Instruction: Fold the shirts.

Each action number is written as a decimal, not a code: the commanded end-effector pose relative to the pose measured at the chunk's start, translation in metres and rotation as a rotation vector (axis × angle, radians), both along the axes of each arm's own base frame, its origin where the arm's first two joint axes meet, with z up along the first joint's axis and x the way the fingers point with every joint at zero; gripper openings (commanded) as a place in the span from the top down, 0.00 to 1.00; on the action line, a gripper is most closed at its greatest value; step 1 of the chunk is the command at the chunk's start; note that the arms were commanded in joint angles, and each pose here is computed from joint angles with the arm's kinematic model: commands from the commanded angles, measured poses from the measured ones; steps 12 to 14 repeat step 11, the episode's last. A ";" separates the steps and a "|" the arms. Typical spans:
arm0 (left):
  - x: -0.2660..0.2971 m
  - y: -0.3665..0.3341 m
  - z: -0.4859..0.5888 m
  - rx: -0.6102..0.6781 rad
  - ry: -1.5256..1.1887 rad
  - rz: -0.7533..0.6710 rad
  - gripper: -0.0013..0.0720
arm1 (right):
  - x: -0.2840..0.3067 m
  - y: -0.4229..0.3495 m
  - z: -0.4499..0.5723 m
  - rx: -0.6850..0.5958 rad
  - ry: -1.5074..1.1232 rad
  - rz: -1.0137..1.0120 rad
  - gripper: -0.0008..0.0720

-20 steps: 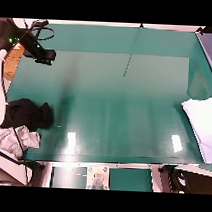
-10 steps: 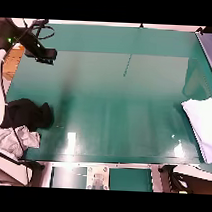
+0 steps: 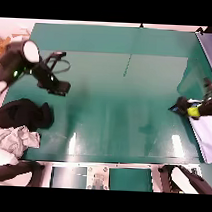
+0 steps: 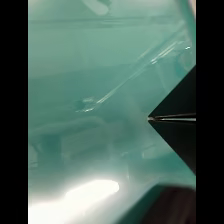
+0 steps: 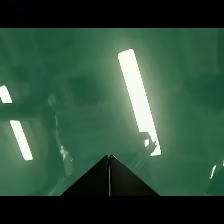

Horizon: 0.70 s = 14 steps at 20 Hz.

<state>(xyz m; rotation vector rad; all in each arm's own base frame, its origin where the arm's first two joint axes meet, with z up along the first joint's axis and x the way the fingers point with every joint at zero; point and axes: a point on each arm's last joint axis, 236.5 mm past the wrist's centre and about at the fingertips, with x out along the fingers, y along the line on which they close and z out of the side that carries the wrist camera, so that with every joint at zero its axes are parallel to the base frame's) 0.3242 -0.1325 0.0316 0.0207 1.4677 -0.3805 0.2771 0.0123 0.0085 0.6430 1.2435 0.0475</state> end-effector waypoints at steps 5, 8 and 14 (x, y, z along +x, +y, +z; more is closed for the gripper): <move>-0.048 -0.009 0.000 -0.020 -0.030 0.010 0.95 | -0.029 0.053 -0.019 0.013 -0.053 0.120 0.97; -0.046 -0.009 0.000 -0.022 -0.039 0.013 0.95 | -0.029 0.053 -0.019 0.014 -0.053 0.120 0.97; -0.047 -0.009 0.000 -0.022 -0.033 0.013 0.95 | -0.029 0.053 -0.019 0.014 -0.053 0.120 0.97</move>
